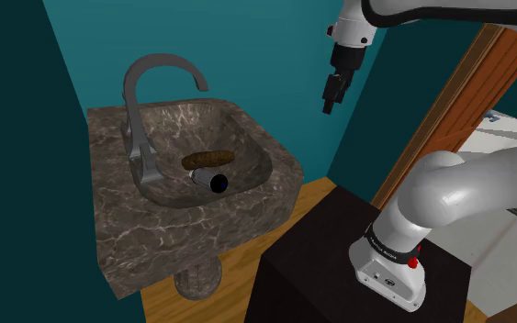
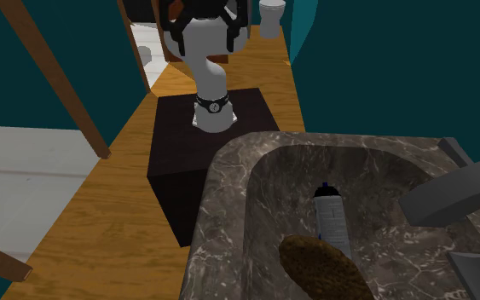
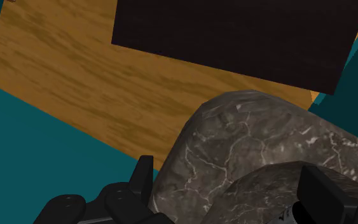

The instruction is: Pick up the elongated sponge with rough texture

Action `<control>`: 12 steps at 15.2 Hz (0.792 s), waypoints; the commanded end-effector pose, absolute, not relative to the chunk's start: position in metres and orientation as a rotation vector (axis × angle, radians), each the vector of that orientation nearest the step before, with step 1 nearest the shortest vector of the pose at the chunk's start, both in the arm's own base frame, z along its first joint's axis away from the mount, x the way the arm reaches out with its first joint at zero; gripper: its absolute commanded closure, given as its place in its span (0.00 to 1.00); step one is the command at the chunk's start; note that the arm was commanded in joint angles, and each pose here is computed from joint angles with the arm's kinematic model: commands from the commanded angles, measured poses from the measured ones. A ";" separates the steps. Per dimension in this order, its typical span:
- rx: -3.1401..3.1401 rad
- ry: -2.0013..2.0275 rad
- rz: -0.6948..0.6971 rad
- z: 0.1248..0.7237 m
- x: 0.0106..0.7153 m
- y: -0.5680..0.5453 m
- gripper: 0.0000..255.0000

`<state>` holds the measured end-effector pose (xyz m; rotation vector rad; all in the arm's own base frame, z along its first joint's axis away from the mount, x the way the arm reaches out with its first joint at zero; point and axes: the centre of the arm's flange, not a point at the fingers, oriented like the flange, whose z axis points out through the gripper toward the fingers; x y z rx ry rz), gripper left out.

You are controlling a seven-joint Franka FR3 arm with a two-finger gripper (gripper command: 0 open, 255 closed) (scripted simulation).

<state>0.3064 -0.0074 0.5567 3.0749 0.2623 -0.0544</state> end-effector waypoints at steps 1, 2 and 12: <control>3.075 0.262 -0.054 0.557 0.306 -0.007 0.00; 3.053 0.285 -0.060 0.551 0.318 0.001 0.00; 2.823 0.490 -0.112 0.481 0.421 0.082 0.00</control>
